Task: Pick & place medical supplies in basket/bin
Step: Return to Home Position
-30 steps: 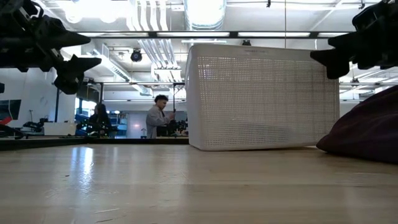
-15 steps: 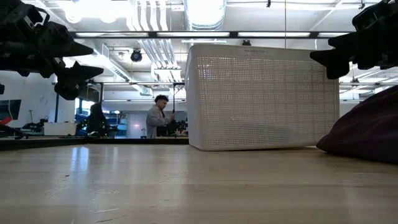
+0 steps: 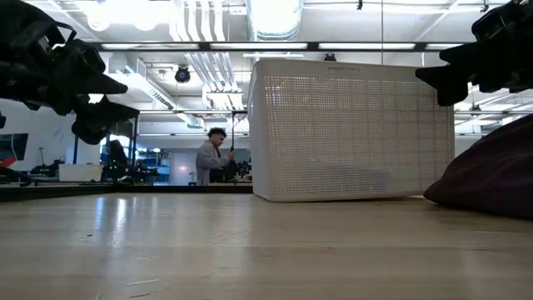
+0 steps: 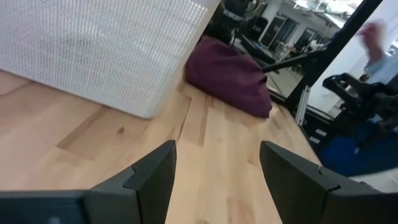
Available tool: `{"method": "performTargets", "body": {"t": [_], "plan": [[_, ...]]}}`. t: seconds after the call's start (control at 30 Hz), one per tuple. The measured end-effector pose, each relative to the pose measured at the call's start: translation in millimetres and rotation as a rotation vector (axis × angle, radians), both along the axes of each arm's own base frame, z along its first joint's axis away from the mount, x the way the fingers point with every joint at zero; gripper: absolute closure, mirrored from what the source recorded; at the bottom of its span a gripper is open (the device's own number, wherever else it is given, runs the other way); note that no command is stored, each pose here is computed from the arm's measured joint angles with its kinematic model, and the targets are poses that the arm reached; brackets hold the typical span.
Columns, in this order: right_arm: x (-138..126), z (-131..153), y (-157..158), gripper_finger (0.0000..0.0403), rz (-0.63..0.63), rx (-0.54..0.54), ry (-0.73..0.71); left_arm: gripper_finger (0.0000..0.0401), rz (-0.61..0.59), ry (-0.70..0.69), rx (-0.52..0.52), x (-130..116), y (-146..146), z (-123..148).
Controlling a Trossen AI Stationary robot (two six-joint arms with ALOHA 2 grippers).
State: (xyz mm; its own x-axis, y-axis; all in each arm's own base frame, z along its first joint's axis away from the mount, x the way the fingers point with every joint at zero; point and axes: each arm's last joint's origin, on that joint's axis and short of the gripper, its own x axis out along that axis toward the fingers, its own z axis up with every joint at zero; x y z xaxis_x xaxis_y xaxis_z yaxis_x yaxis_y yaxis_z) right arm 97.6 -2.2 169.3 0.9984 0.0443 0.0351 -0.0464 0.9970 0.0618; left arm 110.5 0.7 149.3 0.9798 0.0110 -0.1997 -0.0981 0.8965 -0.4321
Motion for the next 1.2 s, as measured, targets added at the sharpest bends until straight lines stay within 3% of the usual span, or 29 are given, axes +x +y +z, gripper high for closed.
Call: {"method": "performTargets", "body": {"t": [0.67, 1.2], "plan": [[0, 0, 0, 0.0147, 0.000, 0.002, 0.005, 0.0185, 0.000, 0.112, -0.001, 5, 0, -10], [0, -1, 0, 0.0138, 0.000, -0.027, 0.007, 0.0185, 0.000, 0.126, -0.001, 5, 0, -11]]}}
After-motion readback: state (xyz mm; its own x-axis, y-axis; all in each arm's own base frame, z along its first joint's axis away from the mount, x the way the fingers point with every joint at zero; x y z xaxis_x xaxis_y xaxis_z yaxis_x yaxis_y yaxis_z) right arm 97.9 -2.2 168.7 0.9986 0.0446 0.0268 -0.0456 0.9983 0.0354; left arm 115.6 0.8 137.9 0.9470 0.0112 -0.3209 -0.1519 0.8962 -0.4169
